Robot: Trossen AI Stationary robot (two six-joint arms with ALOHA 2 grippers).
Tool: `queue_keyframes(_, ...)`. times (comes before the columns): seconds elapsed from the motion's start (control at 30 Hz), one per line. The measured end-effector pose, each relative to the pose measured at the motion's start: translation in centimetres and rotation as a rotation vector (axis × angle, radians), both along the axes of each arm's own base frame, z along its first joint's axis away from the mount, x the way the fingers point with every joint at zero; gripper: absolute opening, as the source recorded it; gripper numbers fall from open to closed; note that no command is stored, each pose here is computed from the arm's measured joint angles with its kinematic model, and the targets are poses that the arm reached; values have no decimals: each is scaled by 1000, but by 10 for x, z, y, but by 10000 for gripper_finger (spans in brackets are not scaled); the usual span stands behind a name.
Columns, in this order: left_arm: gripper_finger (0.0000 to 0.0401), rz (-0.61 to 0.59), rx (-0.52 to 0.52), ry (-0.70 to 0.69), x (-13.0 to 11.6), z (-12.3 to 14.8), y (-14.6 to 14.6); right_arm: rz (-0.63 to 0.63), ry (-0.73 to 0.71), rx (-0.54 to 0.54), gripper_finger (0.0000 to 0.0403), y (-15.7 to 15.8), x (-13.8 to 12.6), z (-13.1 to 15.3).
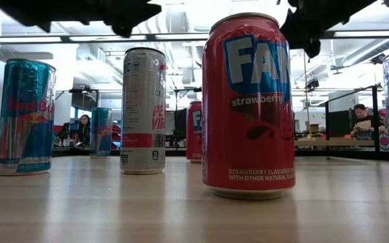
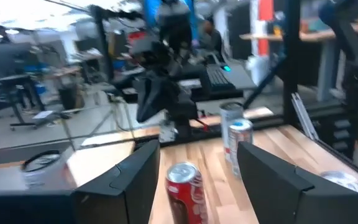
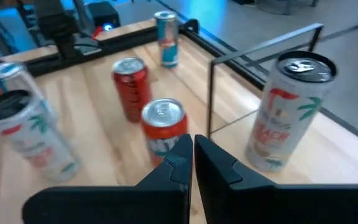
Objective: Place canned beverage on shelf
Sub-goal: Put the top white soda can on the shelf
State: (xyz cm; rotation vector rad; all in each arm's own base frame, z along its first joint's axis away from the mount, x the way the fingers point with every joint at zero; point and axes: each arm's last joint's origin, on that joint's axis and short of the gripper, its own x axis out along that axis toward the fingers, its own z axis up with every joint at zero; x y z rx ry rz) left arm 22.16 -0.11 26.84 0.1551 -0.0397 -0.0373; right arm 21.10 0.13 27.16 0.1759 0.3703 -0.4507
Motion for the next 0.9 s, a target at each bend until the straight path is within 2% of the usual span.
queue_keyframes(0.2, 200, 134, -21, -87, -22, 3, 4, -43, -6, -18, 9, -11, 5, -1)
queue_keyframes(0.37, 200, 203, -24, -123, -27, 8, 6, -55, 18, -38, 9, -15, 11, 5)
queue_keyframes(0.63, 200, 298, -26, -107, -24, 6, 9, -38, 181, -110, 9, -23, 31, 9)
queue_keyframes(0.9, 200, 298, -25, -100, -22, 5, 9, -7, 363, -70, 9, -43, 46, 10)
